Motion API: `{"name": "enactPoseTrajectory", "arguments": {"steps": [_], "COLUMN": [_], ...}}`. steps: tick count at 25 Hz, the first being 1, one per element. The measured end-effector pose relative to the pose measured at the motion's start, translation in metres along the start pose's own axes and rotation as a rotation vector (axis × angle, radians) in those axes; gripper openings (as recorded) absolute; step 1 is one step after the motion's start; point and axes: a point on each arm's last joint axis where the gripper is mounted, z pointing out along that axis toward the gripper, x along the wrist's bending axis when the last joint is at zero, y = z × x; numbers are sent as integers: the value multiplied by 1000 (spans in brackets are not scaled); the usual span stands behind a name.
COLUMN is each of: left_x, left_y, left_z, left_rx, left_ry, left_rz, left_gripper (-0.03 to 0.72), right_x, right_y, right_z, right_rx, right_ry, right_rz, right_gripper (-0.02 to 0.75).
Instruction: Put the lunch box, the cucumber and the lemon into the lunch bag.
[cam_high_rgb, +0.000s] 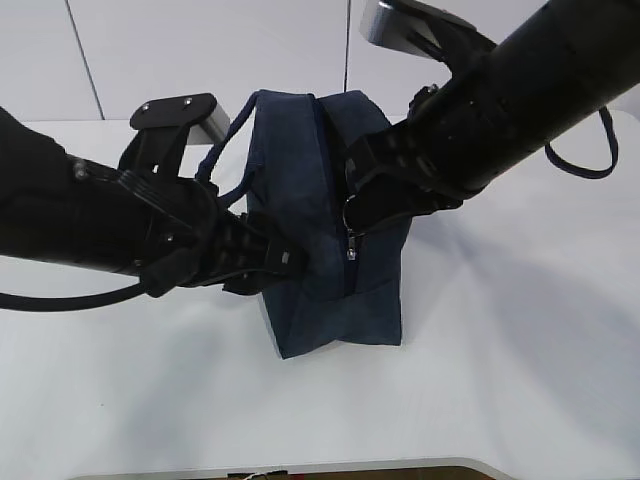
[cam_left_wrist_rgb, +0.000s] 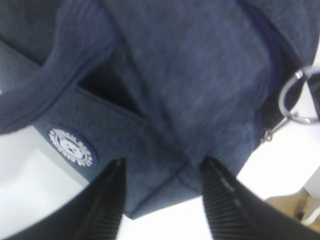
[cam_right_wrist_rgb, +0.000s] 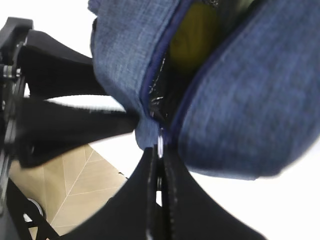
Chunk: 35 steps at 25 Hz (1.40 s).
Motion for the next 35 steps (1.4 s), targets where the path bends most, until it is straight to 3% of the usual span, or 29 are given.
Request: {"name": "enactPoseTrajectory", "arguments": {"steps": [4,17,27,35], "left_x": [-2,-2,5,3], "left_y": [-2,-22,-28,-19], "left_z": [-1,-7,13,22], "left_rx": [20,35,72,65], "left_ry": [-16,-18,17,8], "left_rz": [34,147,148,155], "left_gripper": [430,443,498,491], "right_x": [-2,-2,1,2], "right_y": [0,1,2,1], "right_z": [4,5,4,4], "right_rx": [12,4,-6,5], "right_ry": [0,-3,28,44], "right_rz": [0,-17,-17,-34], "right_gripper": [5,5,5,5]}}
